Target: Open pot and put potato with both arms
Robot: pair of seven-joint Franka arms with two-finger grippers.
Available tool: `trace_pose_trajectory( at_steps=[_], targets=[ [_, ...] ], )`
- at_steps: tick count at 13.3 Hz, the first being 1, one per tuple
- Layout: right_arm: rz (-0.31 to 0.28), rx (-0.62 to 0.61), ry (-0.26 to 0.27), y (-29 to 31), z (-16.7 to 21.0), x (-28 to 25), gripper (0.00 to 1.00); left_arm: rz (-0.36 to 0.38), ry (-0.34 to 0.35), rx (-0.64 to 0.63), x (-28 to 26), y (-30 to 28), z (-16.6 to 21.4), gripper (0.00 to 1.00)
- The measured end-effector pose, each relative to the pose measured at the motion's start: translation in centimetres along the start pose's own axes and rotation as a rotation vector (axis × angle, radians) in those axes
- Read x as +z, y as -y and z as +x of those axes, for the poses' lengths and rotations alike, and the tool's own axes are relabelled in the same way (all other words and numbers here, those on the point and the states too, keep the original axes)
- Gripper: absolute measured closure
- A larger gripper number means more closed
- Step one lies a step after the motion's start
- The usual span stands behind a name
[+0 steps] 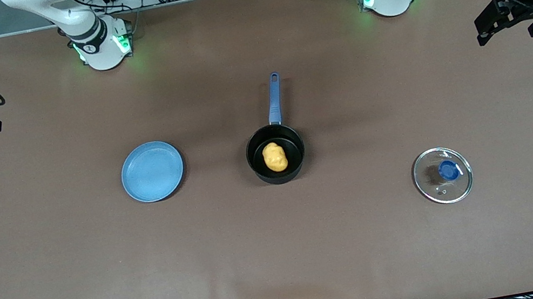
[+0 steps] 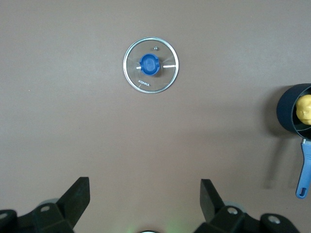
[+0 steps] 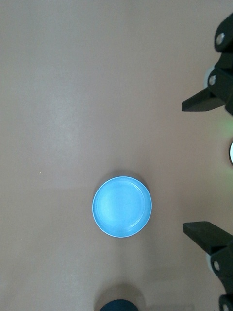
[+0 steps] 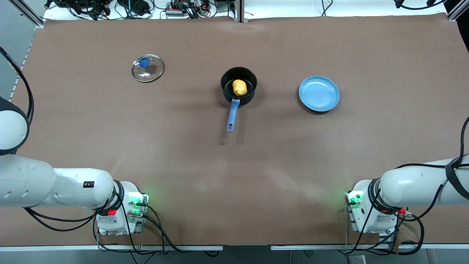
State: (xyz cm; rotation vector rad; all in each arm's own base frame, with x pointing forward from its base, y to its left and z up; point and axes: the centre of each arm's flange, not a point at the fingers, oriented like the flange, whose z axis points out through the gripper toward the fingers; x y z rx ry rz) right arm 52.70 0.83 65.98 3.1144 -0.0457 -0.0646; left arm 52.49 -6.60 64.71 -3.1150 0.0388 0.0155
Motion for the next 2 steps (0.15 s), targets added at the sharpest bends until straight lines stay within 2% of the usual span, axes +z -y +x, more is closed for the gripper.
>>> trace_pose_trajectory(
  at_steps=[2],
  targets=[
    [-0.001, -0.001, 0.000, 0.01, -0.01, 0.00, 0.00, 0.000, 0.000, 0.000, 0.00, 0.00, 0.00, 0.00]
  ],
)
